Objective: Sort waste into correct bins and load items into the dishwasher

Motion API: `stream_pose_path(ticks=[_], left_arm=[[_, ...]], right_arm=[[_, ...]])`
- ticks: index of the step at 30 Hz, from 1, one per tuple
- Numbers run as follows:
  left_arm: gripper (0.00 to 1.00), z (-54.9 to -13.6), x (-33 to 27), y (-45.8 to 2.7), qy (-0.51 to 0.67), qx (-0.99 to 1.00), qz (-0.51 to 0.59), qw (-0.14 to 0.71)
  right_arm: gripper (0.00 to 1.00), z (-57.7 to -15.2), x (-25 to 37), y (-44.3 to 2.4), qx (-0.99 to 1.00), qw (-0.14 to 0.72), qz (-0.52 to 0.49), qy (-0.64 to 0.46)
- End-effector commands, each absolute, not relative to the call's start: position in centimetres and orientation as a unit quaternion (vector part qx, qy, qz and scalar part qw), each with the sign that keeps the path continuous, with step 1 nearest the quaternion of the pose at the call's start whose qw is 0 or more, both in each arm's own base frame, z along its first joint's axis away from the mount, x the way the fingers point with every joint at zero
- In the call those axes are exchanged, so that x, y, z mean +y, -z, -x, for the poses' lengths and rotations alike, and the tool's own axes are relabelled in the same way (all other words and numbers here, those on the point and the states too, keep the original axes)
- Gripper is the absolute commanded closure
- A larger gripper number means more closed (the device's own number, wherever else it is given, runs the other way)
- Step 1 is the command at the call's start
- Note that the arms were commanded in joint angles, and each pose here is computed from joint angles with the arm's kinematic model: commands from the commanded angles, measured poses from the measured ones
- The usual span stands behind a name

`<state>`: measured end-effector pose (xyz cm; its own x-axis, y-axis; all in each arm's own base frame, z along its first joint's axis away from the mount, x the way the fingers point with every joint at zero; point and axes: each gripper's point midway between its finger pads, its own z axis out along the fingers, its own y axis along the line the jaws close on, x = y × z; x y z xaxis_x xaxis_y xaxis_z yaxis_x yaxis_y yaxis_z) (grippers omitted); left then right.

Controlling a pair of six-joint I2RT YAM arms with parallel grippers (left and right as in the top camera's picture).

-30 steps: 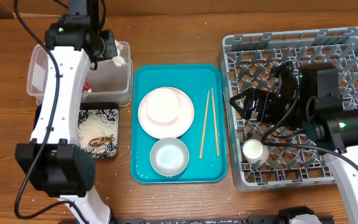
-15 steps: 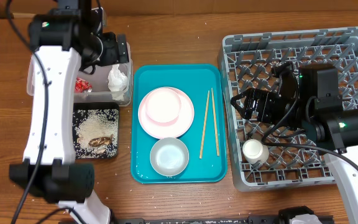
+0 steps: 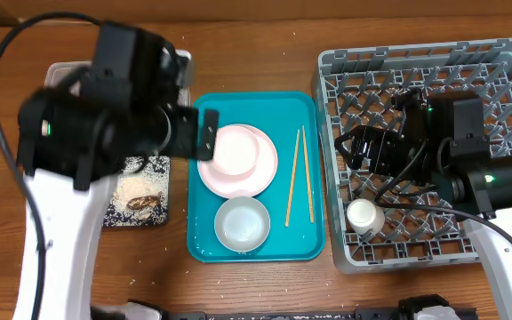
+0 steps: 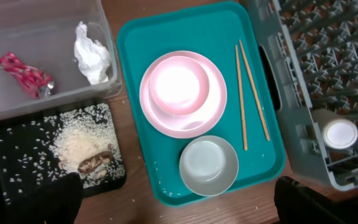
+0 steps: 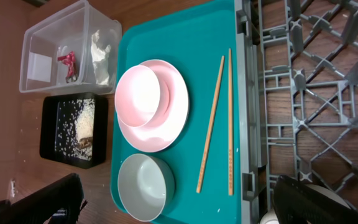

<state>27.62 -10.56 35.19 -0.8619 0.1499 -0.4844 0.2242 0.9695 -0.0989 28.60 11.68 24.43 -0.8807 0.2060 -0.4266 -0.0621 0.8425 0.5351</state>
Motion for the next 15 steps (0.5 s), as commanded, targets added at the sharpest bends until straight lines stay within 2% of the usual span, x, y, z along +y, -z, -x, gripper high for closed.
stream_pose_path(ticks=[1,8,15], left_arm=[[0.00,-25.5,-8.5,-38.1,0.015,0.948,-0.067,0.310],[0.00,-22.0,-11.2,-39.5,0.093,0.938,-0.105,0.318],[0.00,-21.9,-11.6,-39.4,0.103,0.939,-0.110,0.310]], right_arm=[[0.00,-29.0,11.6,-25.1,0.927,0.253,-0.036,-0.275],[0.00,-29.4,11.6,-25.4,0.923,0.262,-0.041,-0.279],[0.00,-29.4,11.6,-25.4,0.923,0.262,-0.041,-0.279]])
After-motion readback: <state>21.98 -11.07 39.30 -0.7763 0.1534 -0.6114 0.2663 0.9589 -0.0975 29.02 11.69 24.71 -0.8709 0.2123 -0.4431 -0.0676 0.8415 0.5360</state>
